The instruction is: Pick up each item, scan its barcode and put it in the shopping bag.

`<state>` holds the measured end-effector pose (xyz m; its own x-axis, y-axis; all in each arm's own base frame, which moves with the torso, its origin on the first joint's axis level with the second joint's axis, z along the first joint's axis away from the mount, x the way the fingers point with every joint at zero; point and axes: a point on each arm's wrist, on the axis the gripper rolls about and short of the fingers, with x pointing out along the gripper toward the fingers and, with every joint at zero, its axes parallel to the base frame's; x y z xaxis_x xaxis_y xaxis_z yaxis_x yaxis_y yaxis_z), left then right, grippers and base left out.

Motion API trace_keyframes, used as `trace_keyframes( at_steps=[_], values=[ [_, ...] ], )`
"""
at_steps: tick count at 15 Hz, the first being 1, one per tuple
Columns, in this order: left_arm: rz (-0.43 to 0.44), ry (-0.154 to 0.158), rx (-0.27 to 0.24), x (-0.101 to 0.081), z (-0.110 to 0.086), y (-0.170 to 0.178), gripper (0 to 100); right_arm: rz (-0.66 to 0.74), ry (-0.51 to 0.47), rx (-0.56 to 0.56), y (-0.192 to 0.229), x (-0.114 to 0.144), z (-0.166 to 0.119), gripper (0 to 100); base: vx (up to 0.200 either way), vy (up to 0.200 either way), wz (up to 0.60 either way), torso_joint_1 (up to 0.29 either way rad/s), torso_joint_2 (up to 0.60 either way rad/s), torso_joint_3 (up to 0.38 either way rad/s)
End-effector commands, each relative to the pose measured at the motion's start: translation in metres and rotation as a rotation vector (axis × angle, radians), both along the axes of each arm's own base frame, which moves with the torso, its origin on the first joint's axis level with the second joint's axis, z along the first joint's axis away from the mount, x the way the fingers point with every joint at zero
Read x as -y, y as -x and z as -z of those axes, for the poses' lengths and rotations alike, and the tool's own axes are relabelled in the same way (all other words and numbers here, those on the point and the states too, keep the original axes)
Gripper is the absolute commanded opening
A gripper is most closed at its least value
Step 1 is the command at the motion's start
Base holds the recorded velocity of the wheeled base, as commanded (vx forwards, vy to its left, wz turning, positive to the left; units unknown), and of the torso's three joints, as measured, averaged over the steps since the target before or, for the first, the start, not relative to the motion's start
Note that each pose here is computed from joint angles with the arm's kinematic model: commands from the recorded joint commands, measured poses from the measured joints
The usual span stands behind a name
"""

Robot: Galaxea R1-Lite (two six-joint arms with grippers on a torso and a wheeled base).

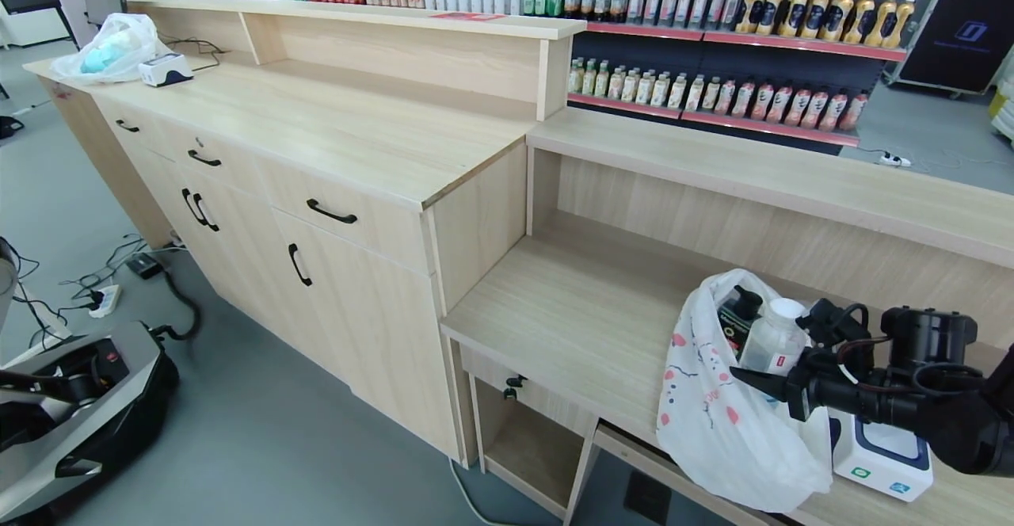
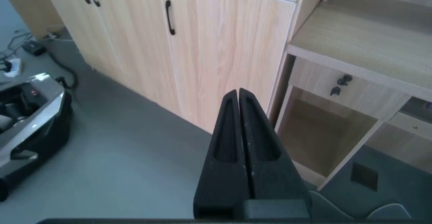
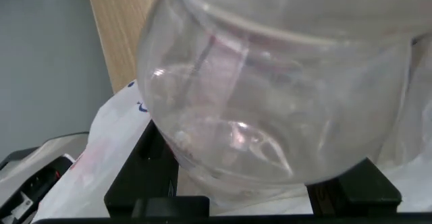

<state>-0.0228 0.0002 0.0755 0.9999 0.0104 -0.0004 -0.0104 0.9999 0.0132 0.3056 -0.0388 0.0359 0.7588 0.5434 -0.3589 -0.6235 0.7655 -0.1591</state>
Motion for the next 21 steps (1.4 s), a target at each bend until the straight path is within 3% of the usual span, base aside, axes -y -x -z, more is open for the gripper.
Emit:
trace_keyframes(
  at_steps=[1,11,21],
  values=[
    [0.000,-0.001,0.000,0.000,0.000,0.000,0,-0.031,-0.004,-0.020,0.004,-0.002,0.004,0,0.000,0.000,0.00,0.000,0.00,0.000],
    [0.000,-0.001,0.000,0.000,0.000,0.000,0,-0.133,-0.024,-0.059,0.003,-0.005,0.023,0,0.000,0.000,0.00,0.000,0.00,0.000],
    [0.000,0.001,0.000,0.000,0.000,0.000,0,-0.136,-0.012,-0.081,0.002,-0.001,0.038,0,0.000,0.000,0.00,0.000,0.00,0.000]
  ],
)
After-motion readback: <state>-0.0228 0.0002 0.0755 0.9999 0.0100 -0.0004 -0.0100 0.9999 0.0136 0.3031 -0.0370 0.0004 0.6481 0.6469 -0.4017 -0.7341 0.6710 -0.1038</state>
